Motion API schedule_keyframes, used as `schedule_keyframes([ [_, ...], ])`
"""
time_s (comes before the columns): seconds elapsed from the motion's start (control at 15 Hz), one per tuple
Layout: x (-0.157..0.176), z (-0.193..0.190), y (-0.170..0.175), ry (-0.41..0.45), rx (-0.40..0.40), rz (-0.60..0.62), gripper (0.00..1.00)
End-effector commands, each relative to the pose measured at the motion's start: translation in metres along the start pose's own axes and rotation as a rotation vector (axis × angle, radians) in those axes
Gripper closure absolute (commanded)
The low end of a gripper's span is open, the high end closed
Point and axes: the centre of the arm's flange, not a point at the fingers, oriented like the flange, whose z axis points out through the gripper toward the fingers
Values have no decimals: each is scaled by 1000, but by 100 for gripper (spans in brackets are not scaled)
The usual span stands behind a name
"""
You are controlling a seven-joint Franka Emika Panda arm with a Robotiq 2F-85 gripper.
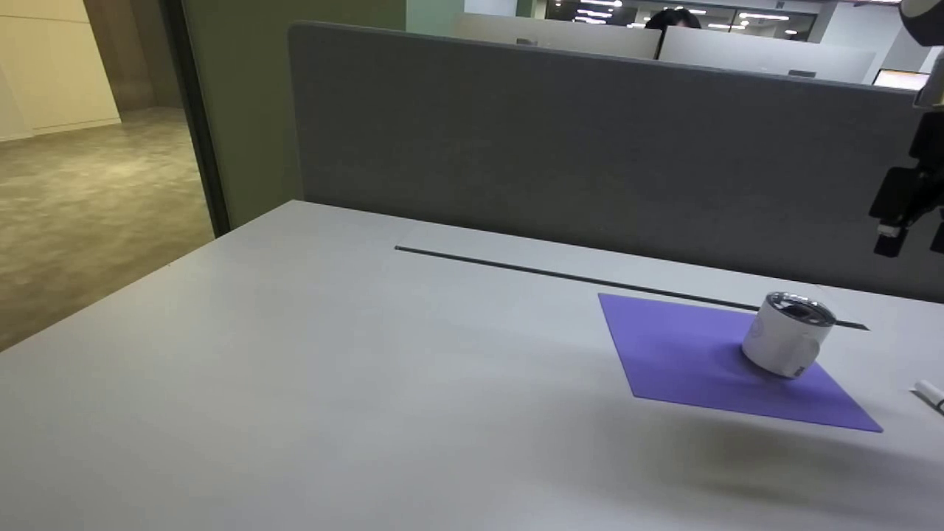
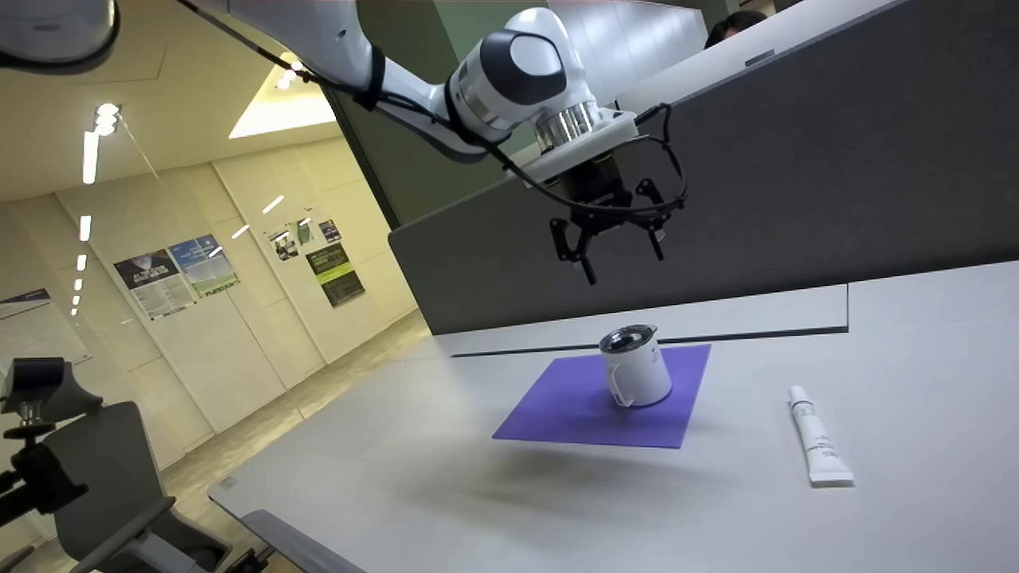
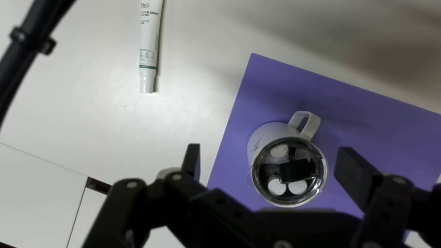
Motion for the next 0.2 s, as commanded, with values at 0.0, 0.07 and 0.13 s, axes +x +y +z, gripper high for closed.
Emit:
schedule_keyframes([
  [0.0,0,-1,0,1,-1,1,0],
  [0.07,0,-1,0,1,-1,1,0],
  [0.13,0,-1,1,1,-1,1,0],
])
